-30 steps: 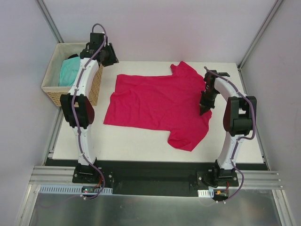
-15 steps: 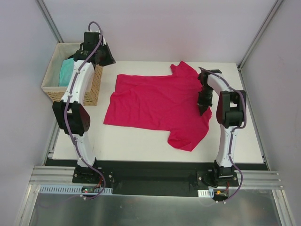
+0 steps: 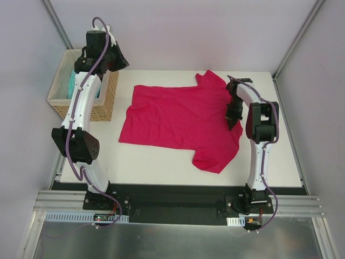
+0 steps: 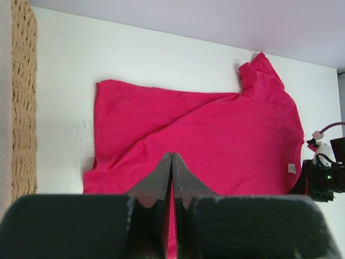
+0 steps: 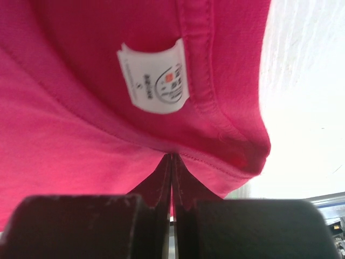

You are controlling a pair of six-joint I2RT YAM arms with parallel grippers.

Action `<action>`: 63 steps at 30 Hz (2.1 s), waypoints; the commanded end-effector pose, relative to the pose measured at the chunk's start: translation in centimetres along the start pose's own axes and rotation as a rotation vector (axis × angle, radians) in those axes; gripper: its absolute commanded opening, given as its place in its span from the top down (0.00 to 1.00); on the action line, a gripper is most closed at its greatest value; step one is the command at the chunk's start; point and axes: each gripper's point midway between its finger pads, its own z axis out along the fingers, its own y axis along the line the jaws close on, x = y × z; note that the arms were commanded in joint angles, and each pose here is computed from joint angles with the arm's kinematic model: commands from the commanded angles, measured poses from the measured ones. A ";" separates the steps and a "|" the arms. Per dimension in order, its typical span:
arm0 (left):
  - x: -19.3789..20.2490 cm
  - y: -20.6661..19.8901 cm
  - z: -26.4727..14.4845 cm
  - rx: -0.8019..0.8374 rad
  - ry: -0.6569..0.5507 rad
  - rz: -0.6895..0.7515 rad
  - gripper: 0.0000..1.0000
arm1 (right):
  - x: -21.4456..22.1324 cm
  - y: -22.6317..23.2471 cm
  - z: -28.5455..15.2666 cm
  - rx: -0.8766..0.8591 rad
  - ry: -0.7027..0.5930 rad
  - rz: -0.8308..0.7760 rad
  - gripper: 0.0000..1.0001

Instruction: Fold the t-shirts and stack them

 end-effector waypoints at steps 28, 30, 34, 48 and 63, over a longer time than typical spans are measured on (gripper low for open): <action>-2.9 -6.6 -6.5 0.212 -0.076 -0.060 1.00 | -2.8 -5.3 1.1 0.091 0.048 0.021 0.99; -2.9 -7.4 -7.2 0.239 -0.077 -0.054 1.00 | -3.7 -5.1 1.2 0.079 0.024 0.031 0.99; -3.0 -7.9 -8.5 0.246 -0.095 -0.051 1.00 | -3.5 -4.9 1.3 0.039 0.048 0.059 0.99; 13.8 -8.3 -1.9 0.305 0.418 0.079 0.73 | -2.0 -2.0 -11.4 -0.228 -0.352 0.067 0.48; 29.1 -9.8 -4.5 0.346 0.900 0.375 0.70 | 15.7 -2.5 -4.0 -0.300 0.021 -0.104 0.69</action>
